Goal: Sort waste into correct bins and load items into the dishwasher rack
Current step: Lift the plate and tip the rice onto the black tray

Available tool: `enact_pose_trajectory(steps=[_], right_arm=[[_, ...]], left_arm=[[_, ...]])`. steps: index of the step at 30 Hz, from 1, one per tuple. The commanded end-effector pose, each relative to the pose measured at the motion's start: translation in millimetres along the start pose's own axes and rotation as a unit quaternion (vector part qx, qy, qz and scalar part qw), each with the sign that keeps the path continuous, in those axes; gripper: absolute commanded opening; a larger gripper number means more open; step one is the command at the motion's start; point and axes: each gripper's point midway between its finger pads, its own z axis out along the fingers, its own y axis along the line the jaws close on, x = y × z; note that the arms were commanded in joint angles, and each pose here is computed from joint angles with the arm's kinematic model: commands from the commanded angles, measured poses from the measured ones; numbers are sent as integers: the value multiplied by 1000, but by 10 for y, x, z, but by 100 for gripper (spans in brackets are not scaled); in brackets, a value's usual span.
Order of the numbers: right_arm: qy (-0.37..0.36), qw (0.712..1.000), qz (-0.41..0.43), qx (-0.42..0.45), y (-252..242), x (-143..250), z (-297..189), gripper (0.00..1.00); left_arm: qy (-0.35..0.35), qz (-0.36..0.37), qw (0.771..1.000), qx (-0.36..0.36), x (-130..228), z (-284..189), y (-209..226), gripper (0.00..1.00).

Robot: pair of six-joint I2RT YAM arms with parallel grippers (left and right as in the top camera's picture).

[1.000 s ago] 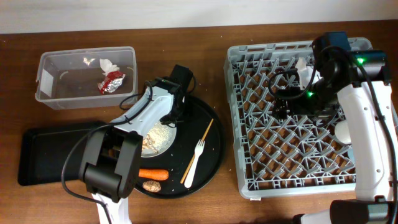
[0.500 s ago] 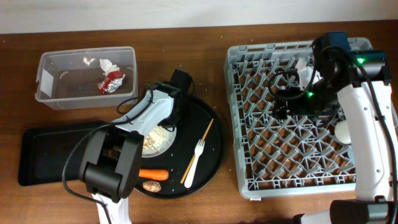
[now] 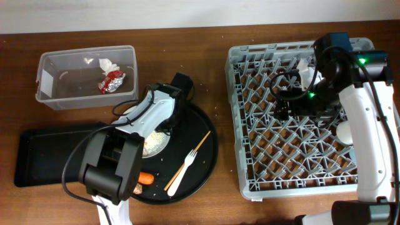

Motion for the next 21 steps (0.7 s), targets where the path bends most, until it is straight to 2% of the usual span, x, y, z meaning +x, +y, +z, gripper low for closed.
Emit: enact_pose_trajectory(steps=[1, 6, 10, 15, 21], right_arm=[[-8, 1000, 0, 6, -20, 23, -52, 98], [-8, 1000, 0, 6, -20, 23, -52, 98], [-8, 1000, 0, 6, -20, 25, -52, 98], [-8, 1000, 0, 6, -20, 26, -53, 99], [-7, 1000, 0, 6, -20, 29, -53, 98]], left_arm=[[29, 7, 1000, -8, 131, 42, 44, 1], [-30, 0, 999, 16, 35, -479, 82, 0], [-54, -4, 998, 21, 139, -901, 228, 0], [-52, -13, 998, -21, 251, -1048, 515, 1], [-42, -56, 997, -29, 298, -1181, 975, 1]])
